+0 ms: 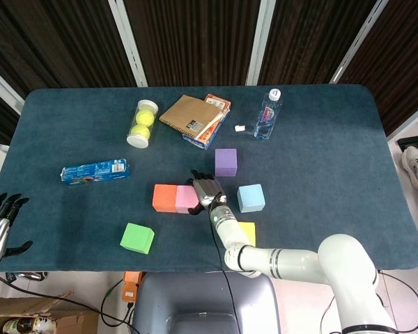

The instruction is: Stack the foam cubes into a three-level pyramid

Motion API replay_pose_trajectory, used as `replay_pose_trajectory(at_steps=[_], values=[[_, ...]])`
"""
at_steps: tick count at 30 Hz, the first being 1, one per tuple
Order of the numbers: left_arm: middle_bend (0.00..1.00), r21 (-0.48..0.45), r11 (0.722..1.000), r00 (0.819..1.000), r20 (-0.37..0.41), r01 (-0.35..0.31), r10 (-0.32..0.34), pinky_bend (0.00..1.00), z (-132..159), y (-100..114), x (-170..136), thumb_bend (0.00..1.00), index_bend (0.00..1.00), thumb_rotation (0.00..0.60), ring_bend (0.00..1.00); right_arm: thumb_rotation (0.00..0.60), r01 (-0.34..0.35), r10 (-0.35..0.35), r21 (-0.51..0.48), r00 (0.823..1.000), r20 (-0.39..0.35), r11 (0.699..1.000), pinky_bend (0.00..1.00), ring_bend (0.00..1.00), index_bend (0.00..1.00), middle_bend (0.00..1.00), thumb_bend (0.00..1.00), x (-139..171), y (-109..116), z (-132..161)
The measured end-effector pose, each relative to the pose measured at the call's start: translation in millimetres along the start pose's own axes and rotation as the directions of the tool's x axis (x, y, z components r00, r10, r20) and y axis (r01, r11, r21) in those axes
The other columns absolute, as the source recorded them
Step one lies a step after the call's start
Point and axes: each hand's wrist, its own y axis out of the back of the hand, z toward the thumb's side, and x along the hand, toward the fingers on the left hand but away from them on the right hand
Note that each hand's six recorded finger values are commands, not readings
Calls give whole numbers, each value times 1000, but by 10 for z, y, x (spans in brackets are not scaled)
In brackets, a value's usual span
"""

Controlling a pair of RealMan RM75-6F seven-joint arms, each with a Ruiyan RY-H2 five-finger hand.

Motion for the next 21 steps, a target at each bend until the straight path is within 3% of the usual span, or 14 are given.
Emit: replay_pose_trajectory(at_steps=[21], values=[[110, -7, 1000, 1000, -9, 0, 0, 51, -30, 6, -7, 10, 187, 600, 27, 600, -18, 19, 4, 1000, -9, 1000, 0, 0, 2, 0, 205, 61, 39, -16]])
